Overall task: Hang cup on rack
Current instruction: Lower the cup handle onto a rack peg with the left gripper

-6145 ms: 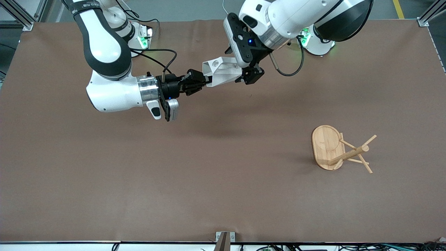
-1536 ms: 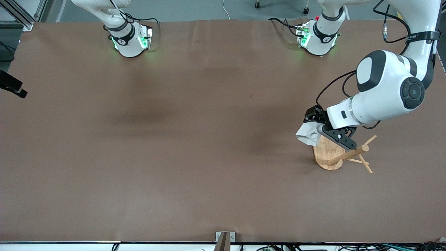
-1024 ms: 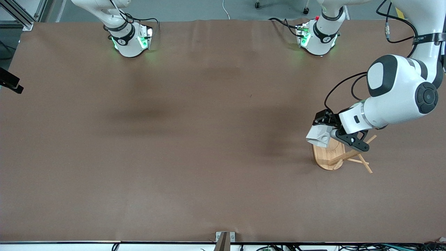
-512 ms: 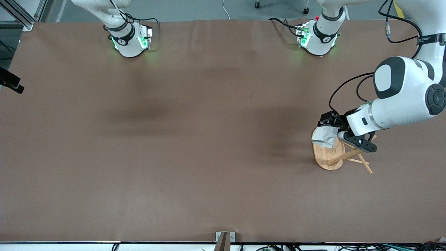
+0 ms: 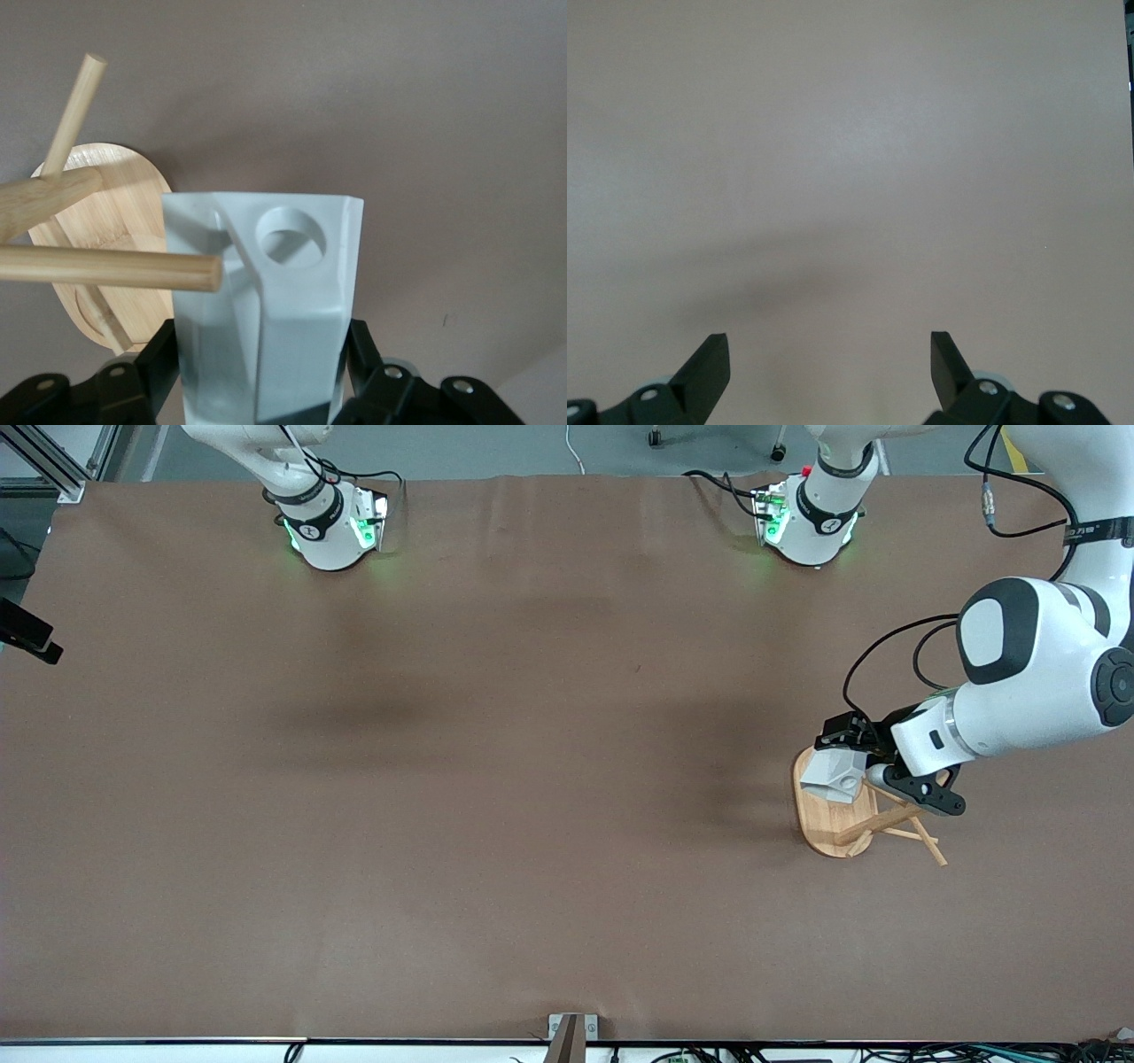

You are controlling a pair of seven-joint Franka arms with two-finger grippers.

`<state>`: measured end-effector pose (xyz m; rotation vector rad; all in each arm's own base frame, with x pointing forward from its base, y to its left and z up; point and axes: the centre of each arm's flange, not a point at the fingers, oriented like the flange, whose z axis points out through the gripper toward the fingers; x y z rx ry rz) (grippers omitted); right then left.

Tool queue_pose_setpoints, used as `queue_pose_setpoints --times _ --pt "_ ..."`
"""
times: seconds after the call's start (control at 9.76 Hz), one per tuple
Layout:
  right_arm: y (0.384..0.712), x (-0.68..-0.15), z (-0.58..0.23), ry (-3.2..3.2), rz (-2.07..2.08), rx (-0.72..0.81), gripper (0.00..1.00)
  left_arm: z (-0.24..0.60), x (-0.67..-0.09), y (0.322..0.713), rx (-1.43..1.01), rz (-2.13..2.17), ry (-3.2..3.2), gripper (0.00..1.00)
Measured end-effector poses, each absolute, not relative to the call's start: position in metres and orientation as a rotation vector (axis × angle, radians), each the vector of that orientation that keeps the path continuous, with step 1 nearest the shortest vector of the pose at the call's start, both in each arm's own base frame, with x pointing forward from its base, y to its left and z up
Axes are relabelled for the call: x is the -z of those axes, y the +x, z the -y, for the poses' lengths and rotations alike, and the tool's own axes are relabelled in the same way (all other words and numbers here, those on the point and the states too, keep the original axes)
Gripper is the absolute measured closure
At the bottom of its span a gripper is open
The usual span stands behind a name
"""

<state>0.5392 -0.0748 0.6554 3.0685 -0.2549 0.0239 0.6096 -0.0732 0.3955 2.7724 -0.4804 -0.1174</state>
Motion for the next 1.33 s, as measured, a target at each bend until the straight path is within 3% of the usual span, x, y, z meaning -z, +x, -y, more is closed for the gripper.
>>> queue_pose_setpoints --times 1.33 --pt "0.539 -0.654 0.072 3.088 0.312 -0.009 0.0 0.056 -0.397 0.614 0.083 0.483 2.75 0.21"
